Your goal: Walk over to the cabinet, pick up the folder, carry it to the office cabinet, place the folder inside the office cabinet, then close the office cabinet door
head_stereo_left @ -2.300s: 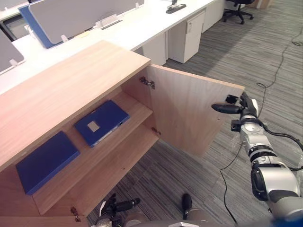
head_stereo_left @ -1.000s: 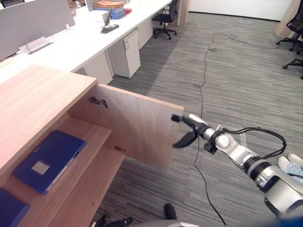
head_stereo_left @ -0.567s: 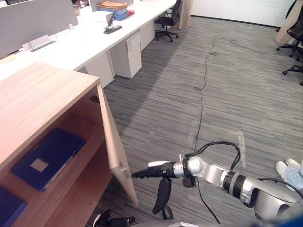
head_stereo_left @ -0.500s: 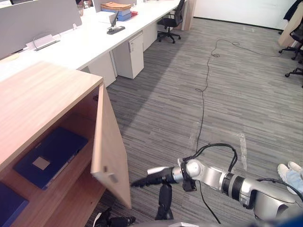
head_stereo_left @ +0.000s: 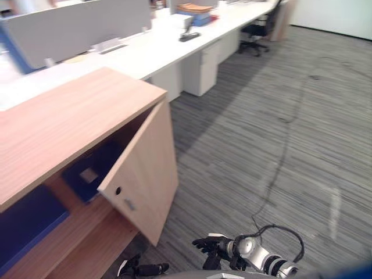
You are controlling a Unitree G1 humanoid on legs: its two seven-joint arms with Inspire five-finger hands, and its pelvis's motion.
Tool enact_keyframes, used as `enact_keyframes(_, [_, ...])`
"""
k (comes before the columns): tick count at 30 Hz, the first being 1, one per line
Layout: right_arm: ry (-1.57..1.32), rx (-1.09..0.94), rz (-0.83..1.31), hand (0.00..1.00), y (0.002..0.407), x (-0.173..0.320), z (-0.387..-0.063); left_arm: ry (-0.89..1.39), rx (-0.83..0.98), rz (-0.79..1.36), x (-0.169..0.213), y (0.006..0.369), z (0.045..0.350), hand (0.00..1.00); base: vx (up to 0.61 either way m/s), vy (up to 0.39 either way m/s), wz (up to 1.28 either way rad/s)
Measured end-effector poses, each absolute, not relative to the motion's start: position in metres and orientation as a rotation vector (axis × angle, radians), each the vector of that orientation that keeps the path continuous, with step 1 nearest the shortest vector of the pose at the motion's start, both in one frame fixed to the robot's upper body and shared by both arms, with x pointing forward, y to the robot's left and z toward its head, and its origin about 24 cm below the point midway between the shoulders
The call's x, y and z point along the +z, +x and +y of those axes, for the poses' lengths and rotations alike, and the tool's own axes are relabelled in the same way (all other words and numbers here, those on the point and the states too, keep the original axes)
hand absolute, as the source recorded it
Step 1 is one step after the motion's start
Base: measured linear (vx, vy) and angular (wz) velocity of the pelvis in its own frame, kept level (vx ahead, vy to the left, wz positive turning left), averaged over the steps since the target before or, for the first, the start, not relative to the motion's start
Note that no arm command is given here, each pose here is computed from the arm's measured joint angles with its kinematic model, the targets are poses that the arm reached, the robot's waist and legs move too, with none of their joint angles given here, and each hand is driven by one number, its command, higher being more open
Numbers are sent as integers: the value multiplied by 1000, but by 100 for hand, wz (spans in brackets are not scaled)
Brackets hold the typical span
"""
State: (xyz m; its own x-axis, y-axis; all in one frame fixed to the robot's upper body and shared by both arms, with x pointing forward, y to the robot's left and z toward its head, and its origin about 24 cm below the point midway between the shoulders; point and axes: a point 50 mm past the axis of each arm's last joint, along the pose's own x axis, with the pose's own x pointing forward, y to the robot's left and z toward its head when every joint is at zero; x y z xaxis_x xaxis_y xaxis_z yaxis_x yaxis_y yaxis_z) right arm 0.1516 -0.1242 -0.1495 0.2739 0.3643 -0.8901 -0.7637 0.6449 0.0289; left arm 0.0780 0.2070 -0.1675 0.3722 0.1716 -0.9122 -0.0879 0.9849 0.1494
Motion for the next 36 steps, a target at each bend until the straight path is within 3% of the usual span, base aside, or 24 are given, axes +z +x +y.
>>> enact_keyframes(6, [-361, 331, 1143, 100, 136, -161, -159, -10, 280, 1104, -161, 98, 207, 100, -83, -4, 176])
enact_keyframes(10, [-203, 13, 1192, 100, 120, -163, -193, 111, 110, 1023, -152, 103, 195, 100, -8, 159, 205])
enact_keyframes(12, [-105, -95, 1193, 100, 119, -163, -196, 75, 118, 1023, -153, 91, 199, 100, 70, 231, 92])
enact_keyframes(23, [30, -309, 1156, 100, 113, -161, -213, 106, 123, 1101, -161, 83, 202, 100, 164, 147, 134])
enact_keyframes(29, [78, -291, 1174, 100, 100, -166, -191, 95, 155, 1072, -156, 93, 211, 100, 107, -186, 153])
enact_keyframes(36, [125, -305, 1170, 100, 96, -167, -182, 2, 281, 1080, -158, 84, 216, 100, 46, -257, 51])
